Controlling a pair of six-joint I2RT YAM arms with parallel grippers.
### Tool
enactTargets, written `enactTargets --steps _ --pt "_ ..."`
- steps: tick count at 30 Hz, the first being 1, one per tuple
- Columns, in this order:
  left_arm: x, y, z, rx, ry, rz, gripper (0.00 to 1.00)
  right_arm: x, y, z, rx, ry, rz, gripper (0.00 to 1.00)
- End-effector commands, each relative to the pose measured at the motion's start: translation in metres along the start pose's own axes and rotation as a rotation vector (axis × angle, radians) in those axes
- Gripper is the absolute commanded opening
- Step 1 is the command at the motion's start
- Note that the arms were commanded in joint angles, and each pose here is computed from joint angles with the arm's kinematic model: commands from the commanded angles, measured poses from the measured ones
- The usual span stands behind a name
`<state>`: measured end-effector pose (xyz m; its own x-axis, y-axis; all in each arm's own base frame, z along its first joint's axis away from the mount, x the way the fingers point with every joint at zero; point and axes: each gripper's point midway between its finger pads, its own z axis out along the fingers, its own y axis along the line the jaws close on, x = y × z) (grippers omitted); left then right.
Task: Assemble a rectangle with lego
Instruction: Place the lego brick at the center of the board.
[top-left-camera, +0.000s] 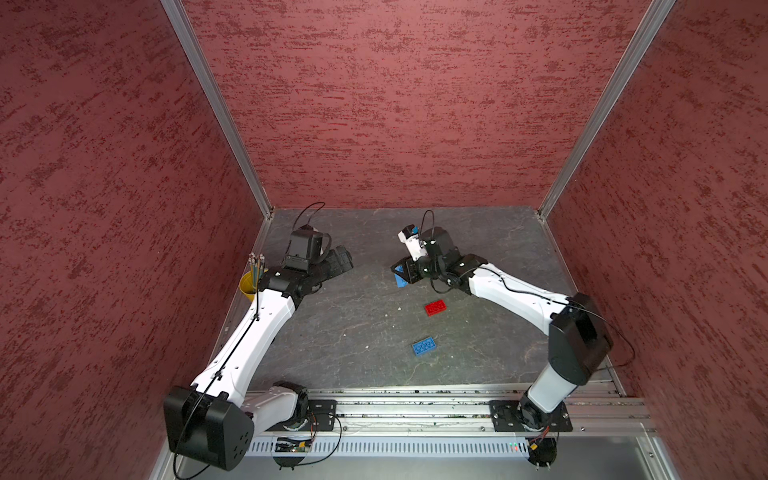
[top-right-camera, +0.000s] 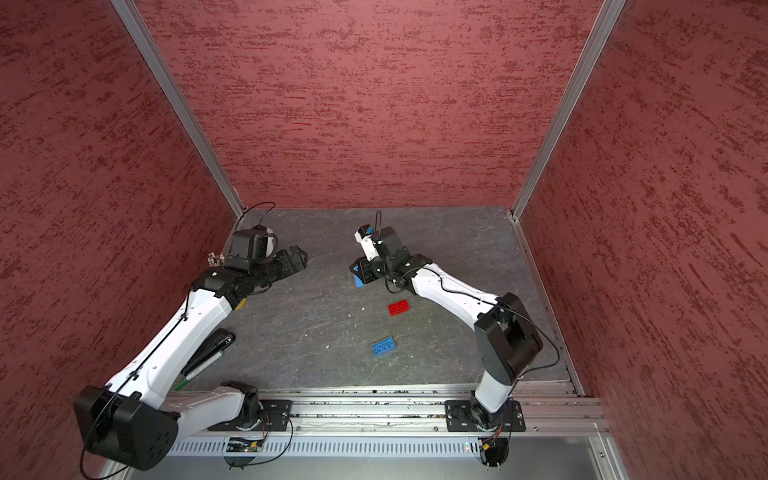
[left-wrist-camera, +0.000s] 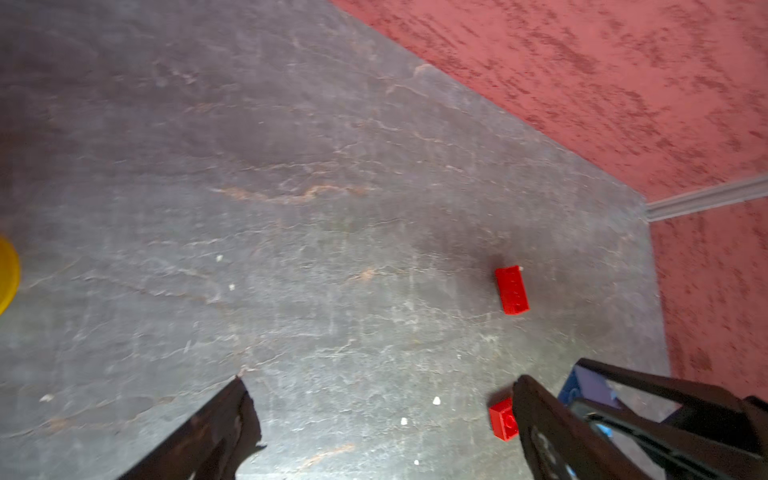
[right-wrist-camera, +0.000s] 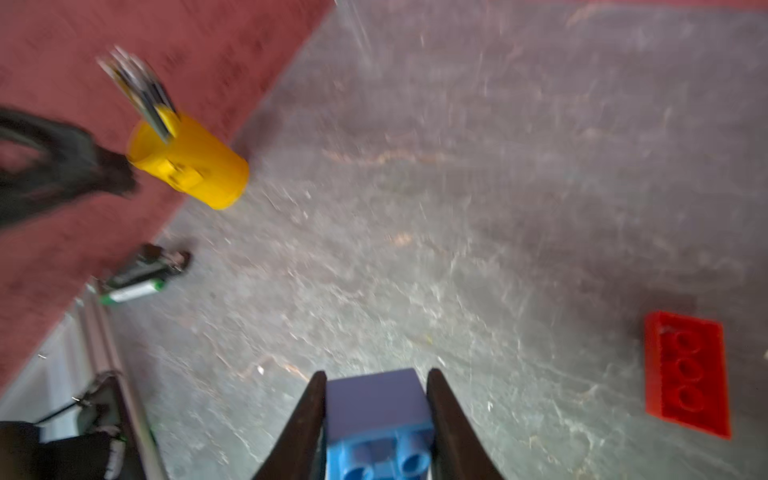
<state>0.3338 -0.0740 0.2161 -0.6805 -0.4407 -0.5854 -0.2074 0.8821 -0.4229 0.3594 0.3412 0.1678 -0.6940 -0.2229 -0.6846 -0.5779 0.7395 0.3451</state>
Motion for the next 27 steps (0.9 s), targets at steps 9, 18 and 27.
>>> enactTargets --steps 9,18,27 --pt "0.007 0.033 0.009 -0.029 0.007 -0.075 1.00 0.031 -0.057 0.052 0.249 0.095 0.253 0.27" --pt "0.017 0.038 0.019 -0.025 0.021 -0.045 1.00 0.032 -0.072 0.085 0.304 0.094 0.393 0.36" --pt "0.033 0.006 0.025 0.085 0.088 0.071 1.00 0.021 -0.072 0.085 0.303 0.095 0.351 0.63"
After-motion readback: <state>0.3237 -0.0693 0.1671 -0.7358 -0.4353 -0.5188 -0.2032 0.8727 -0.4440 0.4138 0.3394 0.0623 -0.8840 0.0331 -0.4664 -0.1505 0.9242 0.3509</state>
